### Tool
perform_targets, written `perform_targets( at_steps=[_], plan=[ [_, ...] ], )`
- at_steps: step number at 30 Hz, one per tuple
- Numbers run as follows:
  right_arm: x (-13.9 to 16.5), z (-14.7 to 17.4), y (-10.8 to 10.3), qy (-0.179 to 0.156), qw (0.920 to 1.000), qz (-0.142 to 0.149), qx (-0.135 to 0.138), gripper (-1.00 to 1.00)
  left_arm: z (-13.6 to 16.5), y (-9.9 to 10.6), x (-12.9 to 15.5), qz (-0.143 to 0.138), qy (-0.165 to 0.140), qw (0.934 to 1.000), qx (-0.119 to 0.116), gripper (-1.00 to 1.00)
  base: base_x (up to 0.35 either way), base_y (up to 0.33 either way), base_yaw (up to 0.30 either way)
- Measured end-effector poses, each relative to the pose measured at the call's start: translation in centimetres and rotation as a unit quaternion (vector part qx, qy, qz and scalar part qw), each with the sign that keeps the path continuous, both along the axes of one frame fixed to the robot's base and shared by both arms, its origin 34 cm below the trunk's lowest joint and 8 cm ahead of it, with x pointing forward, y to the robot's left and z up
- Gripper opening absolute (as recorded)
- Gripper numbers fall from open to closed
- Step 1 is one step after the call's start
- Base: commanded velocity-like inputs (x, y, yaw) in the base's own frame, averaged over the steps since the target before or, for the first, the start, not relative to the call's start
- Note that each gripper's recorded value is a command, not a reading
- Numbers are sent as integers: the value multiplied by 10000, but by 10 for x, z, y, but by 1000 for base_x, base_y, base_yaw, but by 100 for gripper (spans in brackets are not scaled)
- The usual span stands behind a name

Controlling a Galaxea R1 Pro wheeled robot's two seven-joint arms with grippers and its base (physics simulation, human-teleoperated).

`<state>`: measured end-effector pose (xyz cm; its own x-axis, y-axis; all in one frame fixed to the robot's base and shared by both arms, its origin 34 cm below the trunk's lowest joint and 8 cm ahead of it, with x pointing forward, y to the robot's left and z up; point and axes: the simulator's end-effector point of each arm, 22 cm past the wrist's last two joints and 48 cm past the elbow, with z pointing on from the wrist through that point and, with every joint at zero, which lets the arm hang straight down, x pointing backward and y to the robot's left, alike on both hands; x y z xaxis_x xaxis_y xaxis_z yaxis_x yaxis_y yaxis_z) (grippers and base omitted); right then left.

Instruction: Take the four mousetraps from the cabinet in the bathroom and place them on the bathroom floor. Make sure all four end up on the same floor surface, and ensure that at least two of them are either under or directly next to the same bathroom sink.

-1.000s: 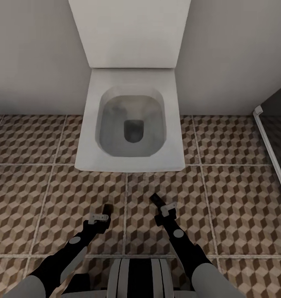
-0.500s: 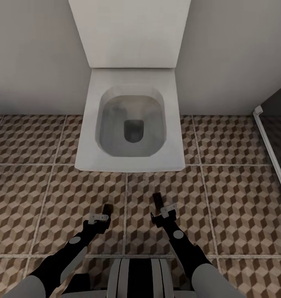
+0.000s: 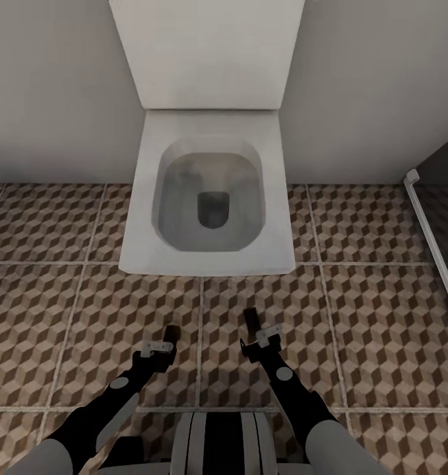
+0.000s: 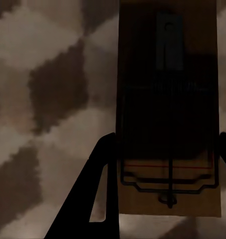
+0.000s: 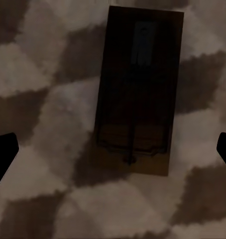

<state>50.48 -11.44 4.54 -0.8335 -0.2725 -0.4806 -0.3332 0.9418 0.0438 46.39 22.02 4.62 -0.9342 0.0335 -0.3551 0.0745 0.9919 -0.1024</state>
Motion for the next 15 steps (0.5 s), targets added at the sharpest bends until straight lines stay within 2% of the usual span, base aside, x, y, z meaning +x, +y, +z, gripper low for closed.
perform_targets(
  at_steps=[8,15],
  plan=[
    [0,0,0,0,10000,0,0,100,0,0,0,-1,1,10000,0,-100,151,60,0],
    [0,0,0,-4,10000,5,3,100,0,0,0,0,5,10000,3,-100,22,8,0]
  ],
)
